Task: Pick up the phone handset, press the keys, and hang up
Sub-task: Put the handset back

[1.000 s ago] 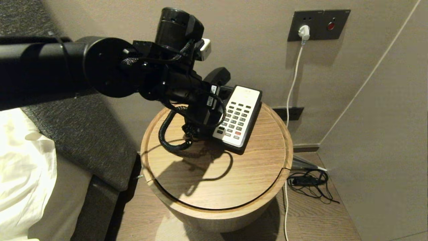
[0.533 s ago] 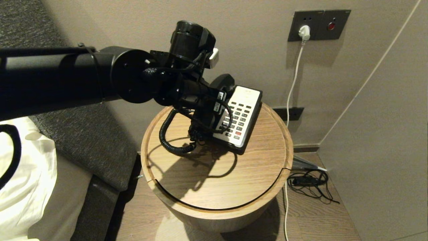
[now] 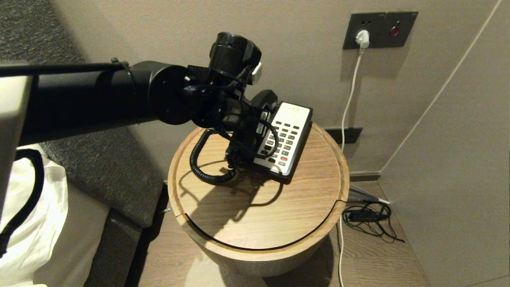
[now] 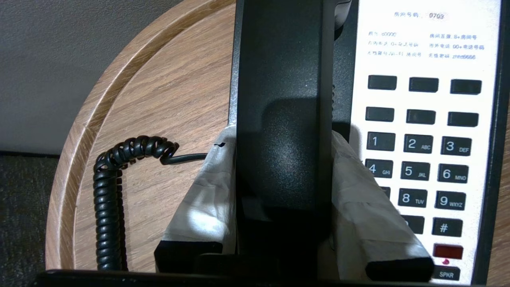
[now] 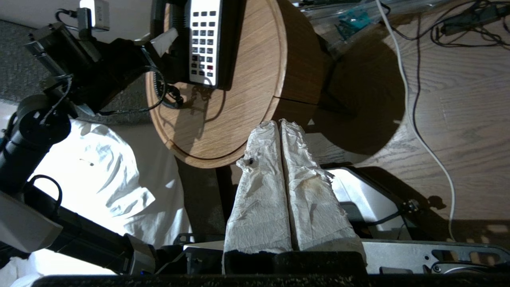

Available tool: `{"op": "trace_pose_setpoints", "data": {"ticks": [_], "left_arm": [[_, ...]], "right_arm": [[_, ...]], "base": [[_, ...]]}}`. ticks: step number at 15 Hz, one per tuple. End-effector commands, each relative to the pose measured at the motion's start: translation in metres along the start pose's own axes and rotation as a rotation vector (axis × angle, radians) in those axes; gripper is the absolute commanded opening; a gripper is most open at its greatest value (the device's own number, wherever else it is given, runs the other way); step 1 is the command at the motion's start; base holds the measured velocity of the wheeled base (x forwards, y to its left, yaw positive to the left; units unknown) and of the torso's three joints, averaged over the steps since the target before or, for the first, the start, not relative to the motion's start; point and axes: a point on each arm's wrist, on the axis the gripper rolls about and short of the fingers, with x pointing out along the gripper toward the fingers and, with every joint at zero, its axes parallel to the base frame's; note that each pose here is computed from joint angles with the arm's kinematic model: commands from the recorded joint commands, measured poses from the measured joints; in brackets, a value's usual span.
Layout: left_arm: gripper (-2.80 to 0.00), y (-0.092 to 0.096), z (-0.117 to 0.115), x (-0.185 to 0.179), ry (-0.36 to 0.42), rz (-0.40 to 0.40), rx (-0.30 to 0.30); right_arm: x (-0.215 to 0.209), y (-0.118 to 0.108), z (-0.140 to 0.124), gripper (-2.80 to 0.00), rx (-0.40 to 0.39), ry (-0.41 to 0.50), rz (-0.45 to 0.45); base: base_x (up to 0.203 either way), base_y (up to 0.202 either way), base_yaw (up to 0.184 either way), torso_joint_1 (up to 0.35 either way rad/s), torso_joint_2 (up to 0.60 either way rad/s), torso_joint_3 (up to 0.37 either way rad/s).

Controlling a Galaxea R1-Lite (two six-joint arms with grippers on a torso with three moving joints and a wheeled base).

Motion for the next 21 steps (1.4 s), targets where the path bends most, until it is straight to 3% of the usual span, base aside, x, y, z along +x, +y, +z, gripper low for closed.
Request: {"op": "trace_pose_setpoints", "data": {"ticks": [1, 14, 21], "left_arm": [[-2.8, -0.002, -0.001, 0.004, 0.008, 0.004, 0.002], [-2.8, -0.003, -0.004, 0.012, 0.018, 0.018, 0.005], [-2.8, -0.016, -0.009, 0.014, 0.036, -0.004, 0.034]], "right_arm": [[0.001, -0.001, -0.001, -2.8, 0.004, 0.011, -0.007], [0.009, -0.002, -0.002, -2.8, 0.004, 0.014, -0.007], [0.012, -0.004, -0.005, -2.8, 0.008, 0.025, -0.018]], "base": [[0.0, 0.0, 0.0, 0.0, 0.0, 0.0], [0.0, 0.0, 0.0, 0.0, 0.0, 0.0], [0.0, 0.0, 0.0, 0.0, 0.0, 0.0]]}}
